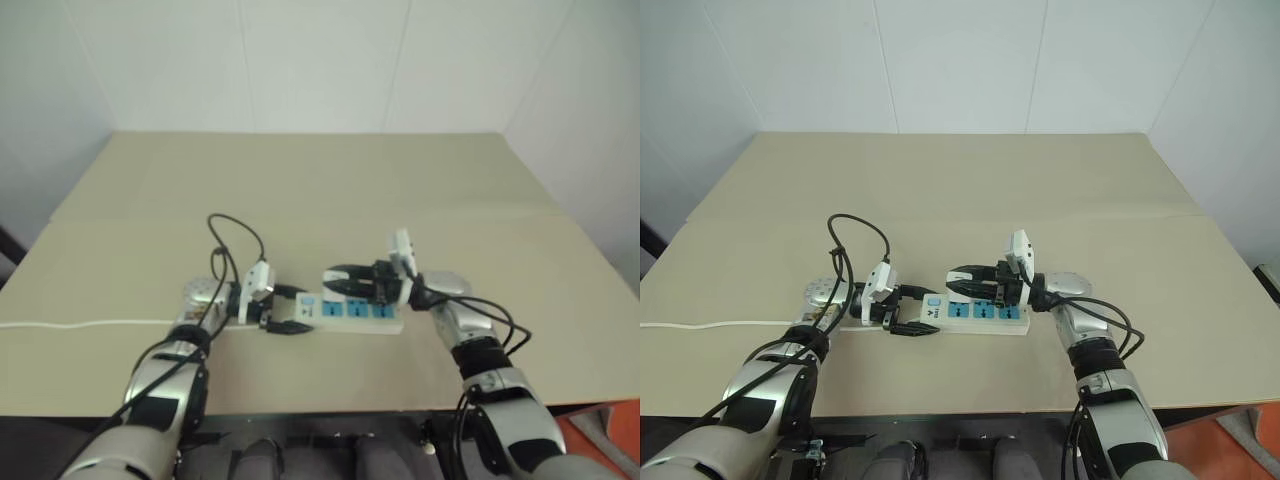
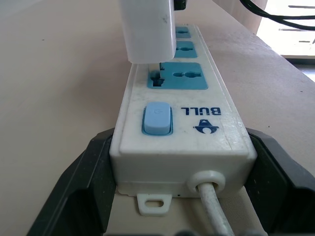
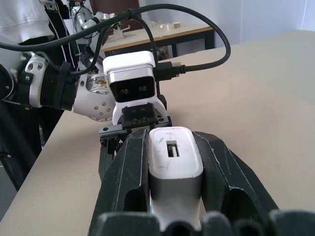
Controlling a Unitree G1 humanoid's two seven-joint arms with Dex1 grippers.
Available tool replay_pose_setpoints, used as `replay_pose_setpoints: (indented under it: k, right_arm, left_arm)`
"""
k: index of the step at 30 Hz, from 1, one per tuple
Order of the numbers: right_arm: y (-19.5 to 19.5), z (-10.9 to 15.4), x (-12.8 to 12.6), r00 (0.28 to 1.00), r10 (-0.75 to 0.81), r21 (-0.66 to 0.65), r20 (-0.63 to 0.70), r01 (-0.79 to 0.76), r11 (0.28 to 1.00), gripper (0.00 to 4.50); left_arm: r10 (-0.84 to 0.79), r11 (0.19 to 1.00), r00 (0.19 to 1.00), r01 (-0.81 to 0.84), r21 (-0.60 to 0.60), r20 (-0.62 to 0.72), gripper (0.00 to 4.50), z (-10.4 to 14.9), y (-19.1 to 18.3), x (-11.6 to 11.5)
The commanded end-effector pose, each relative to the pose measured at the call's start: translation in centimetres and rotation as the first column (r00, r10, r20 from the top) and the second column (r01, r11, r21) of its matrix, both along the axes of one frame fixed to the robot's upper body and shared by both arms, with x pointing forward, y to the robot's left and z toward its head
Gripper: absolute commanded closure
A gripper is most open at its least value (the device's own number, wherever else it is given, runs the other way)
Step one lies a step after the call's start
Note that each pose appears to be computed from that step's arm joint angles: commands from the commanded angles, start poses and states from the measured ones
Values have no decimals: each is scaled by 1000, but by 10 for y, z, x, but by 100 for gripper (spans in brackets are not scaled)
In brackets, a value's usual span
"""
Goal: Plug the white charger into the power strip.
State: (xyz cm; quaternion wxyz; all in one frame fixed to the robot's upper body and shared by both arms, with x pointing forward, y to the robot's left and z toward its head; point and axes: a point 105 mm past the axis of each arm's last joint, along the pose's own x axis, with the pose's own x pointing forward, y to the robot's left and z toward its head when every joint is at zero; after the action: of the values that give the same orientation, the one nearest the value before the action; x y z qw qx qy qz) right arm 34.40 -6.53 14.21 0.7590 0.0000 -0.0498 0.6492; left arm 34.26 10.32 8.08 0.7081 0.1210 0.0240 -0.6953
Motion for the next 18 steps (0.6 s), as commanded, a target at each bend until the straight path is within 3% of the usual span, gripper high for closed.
replay_pose_setpoints:
  k: [1,10,18]
  right_arm:
    - [1,1,-3,999,4,-10,47,-3,1000,338]
    - [2,-8,-7,999,16,-32,52,-15,999,338]
    - [-1,-36,-12,998,25,-142,49,-17,990,338]
  left_arm:
    - [4,1000,1000,-4,-11,20,123,4,2,1]
    - [7,1000,1000,-6,-14,19,123,4,2,1]
    - [7,1000,1000,-7,-12,18,123,3,3,1]
